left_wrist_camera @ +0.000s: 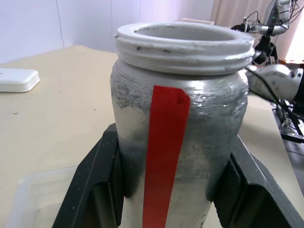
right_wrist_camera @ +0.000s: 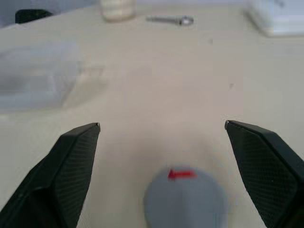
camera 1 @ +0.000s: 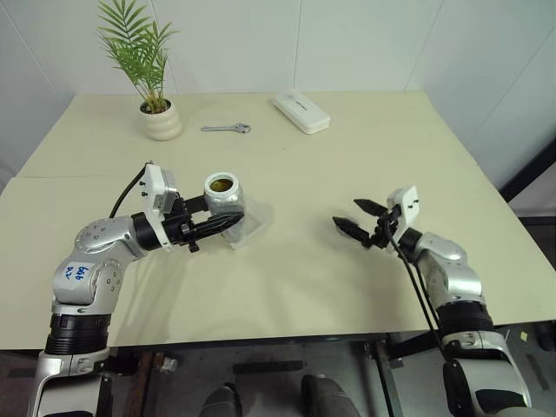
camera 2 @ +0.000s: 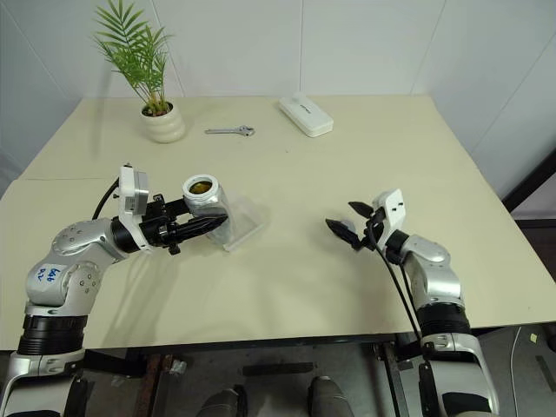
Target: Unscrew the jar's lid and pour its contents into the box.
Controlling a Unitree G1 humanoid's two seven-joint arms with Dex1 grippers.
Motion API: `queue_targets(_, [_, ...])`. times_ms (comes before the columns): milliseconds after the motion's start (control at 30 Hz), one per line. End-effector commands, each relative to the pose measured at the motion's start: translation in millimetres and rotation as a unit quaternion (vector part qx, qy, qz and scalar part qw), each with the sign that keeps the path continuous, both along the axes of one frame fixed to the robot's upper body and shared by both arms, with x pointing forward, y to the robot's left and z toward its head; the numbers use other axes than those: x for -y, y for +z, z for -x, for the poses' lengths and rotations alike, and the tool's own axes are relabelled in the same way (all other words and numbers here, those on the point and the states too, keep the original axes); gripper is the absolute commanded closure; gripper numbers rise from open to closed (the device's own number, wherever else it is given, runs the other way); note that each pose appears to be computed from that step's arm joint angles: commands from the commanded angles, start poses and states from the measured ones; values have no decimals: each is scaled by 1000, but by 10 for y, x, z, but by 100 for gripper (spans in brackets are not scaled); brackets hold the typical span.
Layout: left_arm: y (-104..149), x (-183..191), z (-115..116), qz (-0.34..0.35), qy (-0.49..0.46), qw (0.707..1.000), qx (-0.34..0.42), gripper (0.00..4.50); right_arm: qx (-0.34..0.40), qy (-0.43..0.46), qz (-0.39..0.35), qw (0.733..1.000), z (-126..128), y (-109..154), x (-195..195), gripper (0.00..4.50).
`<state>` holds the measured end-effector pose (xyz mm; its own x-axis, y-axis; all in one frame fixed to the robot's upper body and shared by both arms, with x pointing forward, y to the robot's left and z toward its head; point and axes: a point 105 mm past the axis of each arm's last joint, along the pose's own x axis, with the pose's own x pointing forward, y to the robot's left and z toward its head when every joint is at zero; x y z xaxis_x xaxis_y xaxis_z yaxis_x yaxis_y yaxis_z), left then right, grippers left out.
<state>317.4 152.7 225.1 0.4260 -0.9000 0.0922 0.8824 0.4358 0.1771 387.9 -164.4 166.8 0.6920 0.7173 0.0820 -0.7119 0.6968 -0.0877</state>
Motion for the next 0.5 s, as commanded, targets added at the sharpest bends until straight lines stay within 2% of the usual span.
queue_targets(33, [233, -109, 39, 18, 0, 999, 32, 257, 70, 83, 21, 994, 188, 537, -280, 2])
queue_targets(100, [239, -160, 27, 9, 2, 999, 34, 257, 79, 136, 36, 987, 317, 684, -486, 2])
queue_targets(267, [223, -411, -220, -52, 63, 996, 38, 257, 42, 225, 94, 969, 575, 683, -885, 2])
queue_targets(400, [267, -580, -440, -106, 133, 983, 61, 257, 43, 240, 99, 965, 657, 683, -961, 2])
queue_targets(500, [341, -608, -521, -115, 156, 977, 84, 257, 41, 238, 106, 965, 672, 632, -964, 2])
